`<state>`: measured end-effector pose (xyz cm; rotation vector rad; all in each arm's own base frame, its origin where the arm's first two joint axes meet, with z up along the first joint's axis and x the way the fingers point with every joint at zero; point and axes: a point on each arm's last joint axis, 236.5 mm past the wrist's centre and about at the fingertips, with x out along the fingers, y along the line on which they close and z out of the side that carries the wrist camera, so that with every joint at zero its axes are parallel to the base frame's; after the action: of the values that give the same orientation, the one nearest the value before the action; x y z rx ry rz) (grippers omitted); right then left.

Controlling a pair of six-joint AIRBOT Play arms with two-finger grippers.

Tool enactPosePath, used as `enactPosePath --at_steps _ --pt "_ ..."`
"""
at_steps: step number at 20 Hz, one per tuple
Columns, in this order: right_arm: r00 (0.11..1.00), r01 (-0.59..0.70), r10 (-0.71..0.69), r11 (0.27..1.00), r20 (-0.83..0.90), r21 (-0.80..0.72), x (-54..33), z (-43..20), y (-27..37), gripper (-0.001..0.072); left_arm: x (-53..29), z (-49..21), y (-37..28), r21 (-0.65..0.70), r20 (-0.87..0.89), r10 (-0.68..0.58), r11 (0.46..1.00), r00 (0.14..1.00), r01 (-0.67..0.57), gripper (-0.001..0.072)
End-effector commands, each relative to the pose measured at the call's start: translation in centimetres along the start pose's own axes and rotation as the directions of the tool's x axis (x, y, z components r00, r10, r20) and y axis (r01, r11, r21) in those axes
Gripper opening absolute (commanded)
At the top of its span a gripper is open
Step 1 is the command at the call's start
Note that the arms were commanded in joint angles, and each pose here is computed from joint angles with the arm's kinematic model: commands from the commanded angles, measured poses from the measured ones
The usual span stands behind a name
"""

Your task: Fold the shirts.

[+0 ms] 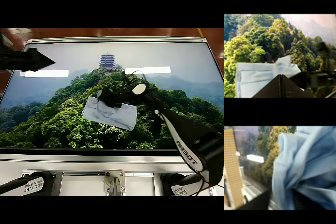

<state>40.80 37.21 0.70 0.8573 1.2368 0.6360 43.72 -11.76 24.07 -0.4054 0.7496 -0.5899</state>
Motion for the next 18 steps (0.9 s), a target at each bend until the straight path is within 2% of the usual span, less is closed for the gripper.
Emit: enactPosePath --at_steps 1,3,5,8,9,11,13,18 --pt "0.993 -0.116 0.117 0.987 0.001 0.115 3.8 -0.3 0.0 0.0582 -5.0 -0.3 -2.1 0.076 0.040 0.048 0.996 0.998 -0.051 0.0050" --pt "0.993 -0.104 0.108 0.992 -0.057 0.066 1.8 -0.2 -0.9 0.0581 -5.3 -0.2 -2.4 0.081 0.046 0.047 0.995 0.998 -0.051 0.0050" --pt "0.989 -0.016 0.019 1.000 -0.145 0.025 -1.7 -0.1 -3.9 0.0577 -5.0 -0.4 -1.9 0.073 0.041 0.058 0.995 0.997 -0.061 0.0050" --pt "0.950 0.258 -0.257 0.966 -0.179 -0.019 -9.8 1.6 -11.4 0.0582 -4.2 -1.6 -0.9 0.045 0.008 0.062 0.997 0.998 -0.063 0.0051" --pt "0.910 0.376 -0.370 0.927 -0.188 -0.003 -13.2 2.0 -14.6 0.0661 -3.9 -1.9 -0.6 0.036 -0.002 0.063 0.997 0.998 -0.063 0.0051" --pt "0.840 0.516 -0.491 0.855 -0.232 0.056 -17.7 1.5 -19.3 0.0670 -3.6 -2.3 -0.3 0.026 -0.013 0.064 0.998 0.998 -0.063 0.0051" --pt "0.854 0.501 -0.465 0.856 -0.236 0.129 -17.1 0.5 -21.1 0.0670 -3.5 -2.5 -0.1 0.022 -0.017 0.063 0.998 0.998 -0.063 0.0051" --pt "0.947 0.303 -0.261 0.919 -0.190 0.252 -9.2 -1.7 -21.1 0.0669 -3.4 -2.3 -0.1 0.012 -0.012 0.064 0.998 0.998 -0.064 0.0051"
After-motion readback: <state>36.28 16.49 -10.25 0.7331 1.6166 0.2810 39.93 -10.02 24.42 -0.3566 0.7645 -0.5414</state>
